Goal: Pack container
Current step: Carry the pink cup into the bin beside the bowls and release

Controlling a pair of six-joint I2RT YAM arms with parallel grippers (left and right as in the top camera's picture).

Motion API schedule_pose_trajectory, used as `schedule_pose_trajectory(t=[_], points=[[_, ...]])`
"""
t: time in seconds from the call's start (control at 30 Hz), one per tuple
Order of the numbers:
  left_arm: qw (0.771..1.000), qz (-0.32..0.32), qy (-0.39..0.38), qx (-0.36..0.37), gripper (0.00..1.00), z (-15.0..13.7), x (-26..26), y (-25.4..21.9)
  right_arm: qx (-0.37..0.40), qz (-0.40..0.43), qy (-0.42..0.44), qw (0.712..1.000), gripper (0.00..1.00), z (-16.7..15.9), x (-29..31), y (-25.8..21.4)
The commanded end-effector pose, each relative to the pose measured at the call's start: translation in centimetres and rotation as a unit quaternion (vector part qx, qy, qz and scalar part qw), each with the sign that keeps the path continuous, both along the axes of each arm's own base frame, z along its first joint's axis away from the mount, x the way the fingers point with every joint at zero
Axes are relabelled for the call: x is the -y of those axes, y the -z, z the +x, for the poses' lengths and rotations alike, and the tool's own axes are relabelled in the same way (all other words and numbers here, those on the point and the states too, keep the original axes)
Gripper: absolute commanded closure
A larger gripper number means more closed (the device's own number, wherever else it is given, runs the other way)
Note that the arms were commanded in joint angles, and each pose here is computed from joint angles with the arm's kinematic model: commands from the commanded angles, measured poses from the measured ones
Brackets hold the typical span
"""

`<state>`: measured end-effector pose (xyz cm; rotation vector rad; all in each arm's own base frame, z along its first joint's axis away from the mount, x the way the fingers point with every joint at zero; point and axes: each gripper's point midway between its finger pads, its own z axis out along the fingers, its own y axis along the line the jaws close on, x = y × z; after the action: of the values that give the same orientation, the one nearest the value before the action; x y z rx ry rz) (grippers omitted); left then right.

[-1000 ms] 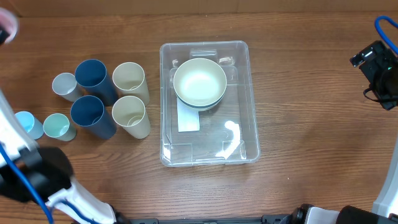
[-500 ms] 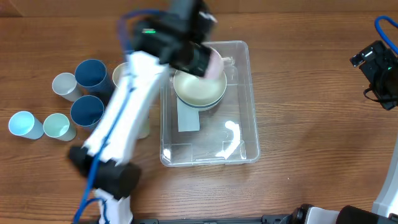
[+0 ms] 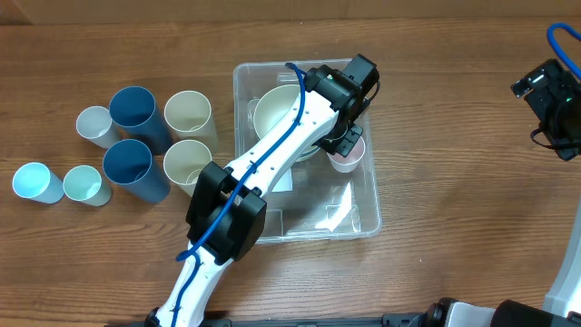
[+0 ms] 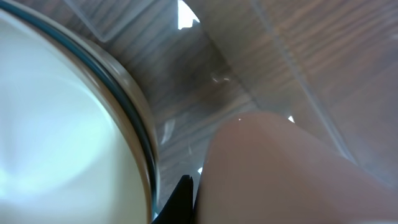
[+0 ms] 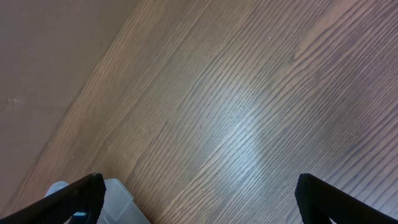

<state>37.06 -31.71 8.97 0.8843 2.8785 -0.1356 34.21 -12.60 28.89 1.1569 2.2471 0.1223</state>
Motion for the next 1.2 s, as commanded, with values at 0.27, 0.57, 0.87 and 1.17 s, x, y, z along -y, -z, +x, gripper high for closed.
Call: schedule_pose_trajectory(t=[0.27,0.57,0.87,1.17], points=[[0.999,0.014,-0.029,0.002,0.83,0.4,-0.2,0.8,0.007,0.0,0.001,1.0,0.0,0.0,-0.2,-0.4],[0.999,-0.035,-0.034,0.019,0.75,-0.1,-1.5,-9.2,0.007,0.0,0.001,1.0,0.0,0.0,-0.2,-0.4],[0.967,-0.025,-0.193,0.164,0.59,3.0,-17.3,-22.1,0.007,0.0,0.001,1.0,0.0,0.0,-0.2,-0.4],[0.824,-0.033,-0.54,0.17,0.36,1.6,-44.4,-24.2,0.007,0.0,0.001,1.0,0.0,0.0,-0.2,-0.4]])
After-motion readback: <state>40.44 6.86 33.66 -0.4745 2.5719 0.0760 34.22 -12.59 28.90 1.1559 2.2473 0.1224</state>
